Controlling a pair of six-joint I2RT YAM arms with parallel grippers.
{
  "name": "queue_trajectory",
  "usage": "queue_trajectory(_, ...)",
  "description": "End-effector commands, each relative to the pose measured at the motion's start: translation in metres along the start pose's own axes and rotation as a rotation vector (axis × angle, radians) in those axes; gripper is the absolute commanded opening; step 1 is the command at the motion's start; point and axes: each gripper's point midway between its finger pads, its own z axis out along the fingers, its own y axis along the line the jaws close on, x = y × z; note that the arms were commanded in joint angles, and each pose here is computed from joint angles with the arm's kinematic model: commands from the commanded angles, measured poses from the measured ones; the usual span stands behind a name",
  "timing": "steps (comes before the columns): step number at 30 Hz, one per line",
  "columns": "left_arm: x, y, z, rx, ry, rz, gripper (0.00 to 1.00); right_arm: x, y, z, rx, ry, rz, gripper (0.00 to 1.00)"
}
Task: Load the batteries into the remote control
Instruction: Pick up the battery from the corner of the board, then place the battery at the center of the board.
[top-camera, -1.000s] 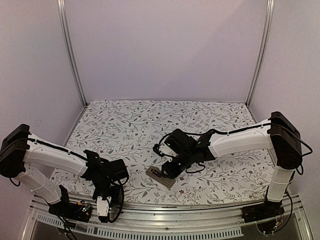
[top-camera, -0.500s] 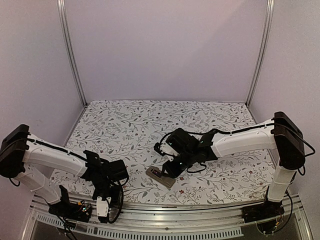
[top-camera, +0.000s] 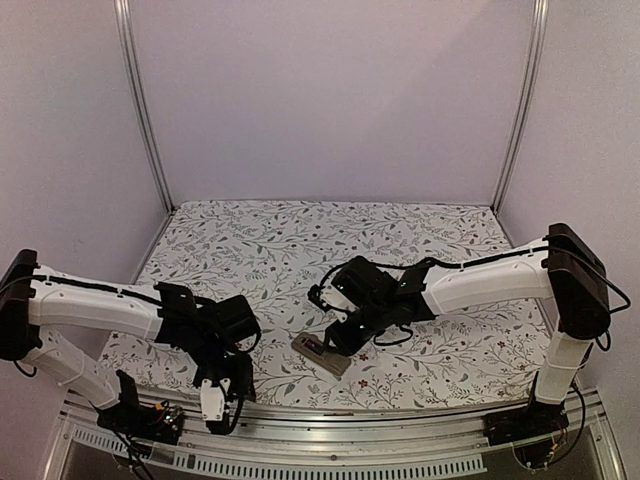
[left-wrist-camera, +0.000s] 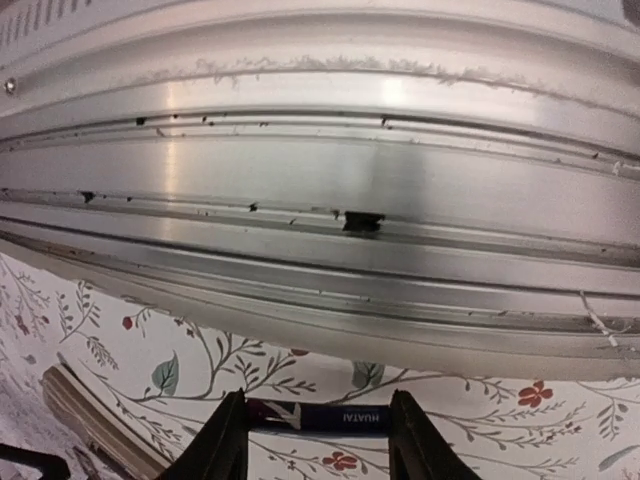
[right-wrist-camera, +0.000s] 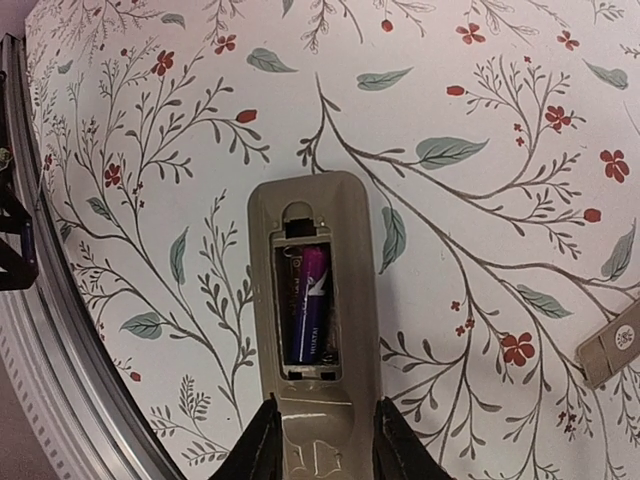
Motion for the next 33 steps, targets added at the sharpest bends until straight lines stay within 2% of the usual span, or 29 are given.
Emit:
queue_trajectory(1,0.049,0.035,-0.008,-0.093,0.068,-0.002,0.35,-0.014,0.003,-0.012,0.010,-0.047,-0.025,0.30)
queue_trajectory(6,0.090,0.062,-0.020,-0.212,0.007,-0.275,0.35,-0.013,-0.009,-0.017,0.039,-0.054,-0.010,0.30)
queue_trajectory(11,0.114,0.077,-0.026,-0.254,-0.127,-0.709,0.35,-0.021,-0.017,-0.018,0.062,-0.073,0.013,0.30)
queue_trajectory(14,0.133,0.078,-0.024,-0.304,-0.133,-0.917,0.35,-0.025,-0.014,-0.014,0.051,-0.073,0.014,0.30)
queue_trajectory(18,0.158,0.064,-0.007,-0.313,-0.060,-1.150,0.35,-0.026,-0.014,-0.012,0.045,-0.078,0.016,0.30)
queue_trajectory(23,0.166,0.048,0.008,-0.310,-0.022,-1.270,0.36,-0.027,-0.010,-0.011,0.027,-0.084,0.009,0.31)
queue_trajectory(29,0.164,0.035,0.025,-0.268,-0.022,-1.388,0.43,-0.027,-0.011,-0.011,0.034,-0.087,0.014,0.32)
queue_trajectory(31,0.166,0.034,0.029,-0.256,-0.017,-1.414,0.48,-0.027,-0.011,-0.011,0.038,-0.087,0.012,0.32)
queue_trajectory(33,0.164,0.034,0.029,-0.253,-0.024,-1.414,0.58,-0.027,-0.012,-0.012,0.041,-0.086,0.011,0.32)
